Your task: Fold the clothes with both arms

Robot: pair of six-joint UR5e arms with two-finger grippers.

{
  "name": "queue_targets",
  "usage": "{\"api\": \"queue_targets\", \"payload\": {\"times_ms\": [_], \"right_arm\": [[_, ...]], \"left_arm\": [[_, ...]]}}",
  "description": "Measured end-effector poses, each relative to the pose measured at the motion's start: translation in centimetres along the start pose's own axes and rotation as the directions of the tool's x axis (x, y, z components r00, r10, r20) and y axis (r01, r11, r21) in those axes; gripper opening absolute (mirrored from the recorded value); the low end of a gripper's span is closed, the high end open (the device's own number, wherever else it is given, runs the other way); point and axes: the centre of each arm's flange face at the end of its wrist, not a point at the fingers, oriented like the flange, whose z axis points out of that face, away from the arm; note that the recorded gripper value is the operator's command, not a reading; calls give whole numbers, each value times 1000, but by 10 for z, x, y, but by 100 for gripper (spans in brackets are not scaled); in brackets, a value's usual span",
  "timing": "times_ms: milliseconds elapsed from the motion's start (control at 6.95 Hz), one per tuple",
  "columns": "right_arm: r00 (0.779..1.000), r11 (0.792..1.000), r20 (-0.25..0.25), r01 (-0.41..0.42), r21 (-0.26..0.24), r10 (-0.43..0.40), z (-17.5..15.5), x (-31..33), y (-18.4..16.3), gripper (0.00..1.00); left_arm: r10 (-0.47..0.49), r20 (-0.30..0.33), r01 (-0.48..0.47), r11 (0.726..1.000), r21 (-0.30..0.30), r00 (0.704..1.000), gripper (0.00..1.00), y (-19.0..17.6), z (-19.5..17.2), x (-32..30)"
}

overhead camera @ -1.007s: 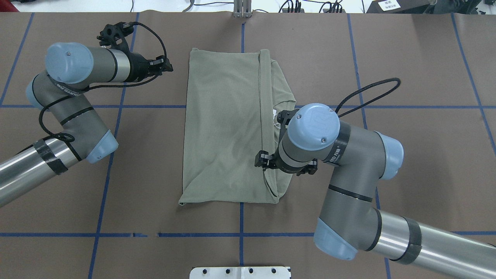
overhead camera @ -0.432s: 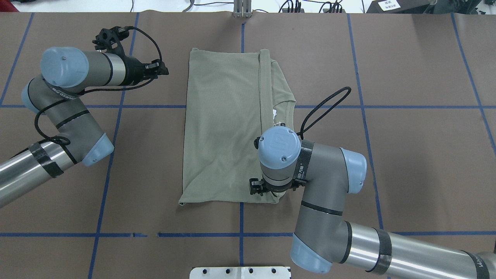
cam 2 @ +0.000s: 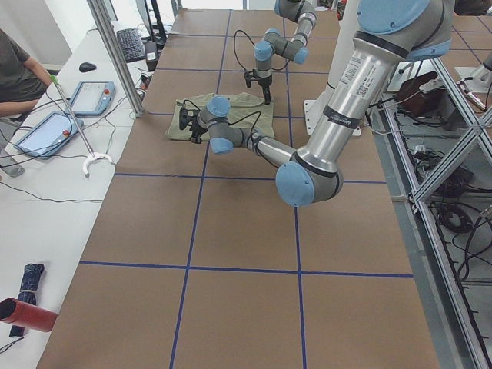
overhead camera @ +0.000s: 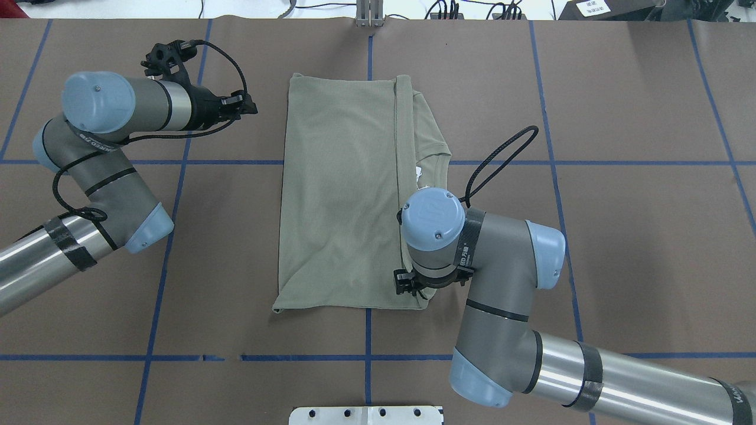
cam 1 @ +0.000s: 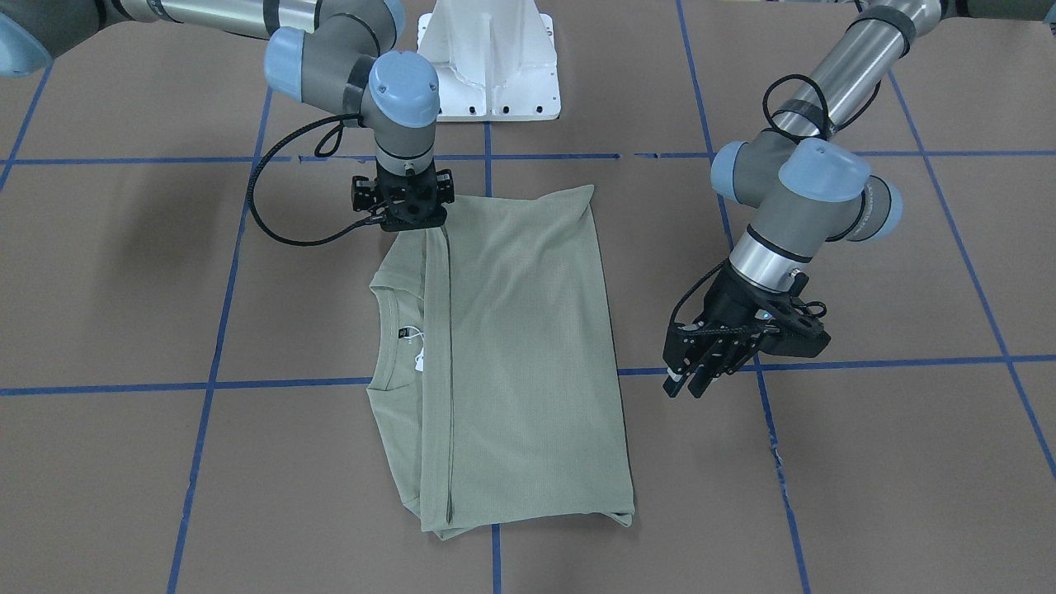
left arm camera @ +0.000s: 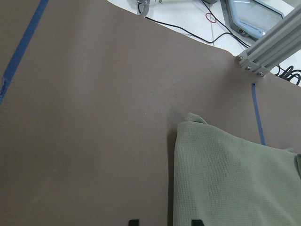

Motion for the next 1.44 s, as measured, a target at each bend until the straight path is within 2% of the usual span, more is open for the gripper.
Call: {"api": "queue_targets", "payload": {"times_ms": [432,576,720,1151,1439], "right_arm": [[995,996,-53,85,-12,-85,6,115,37,100],[994,996,-56,89,-14,-89,6,121,42,100],[995,996,-45,93,0,-93,0,111,36,100],[996,994,10,87,72,-88,-36,24,-33,100],[997,994,24,76,84,-78,-28,-12,-64,100]], "left_arm": [[2,-9,-2,1000,1,1000,48,0,-3,5],[3,-12,-3,1000,1,1000,48,0,-6,7],[3,-15,-3,1000,2,1000,48,0,-7,9],[7,-35,-8,1000,-18,999,48,5,-24,7],[8,-45,-10,999,-51,999,48,9,-31,3]]}}
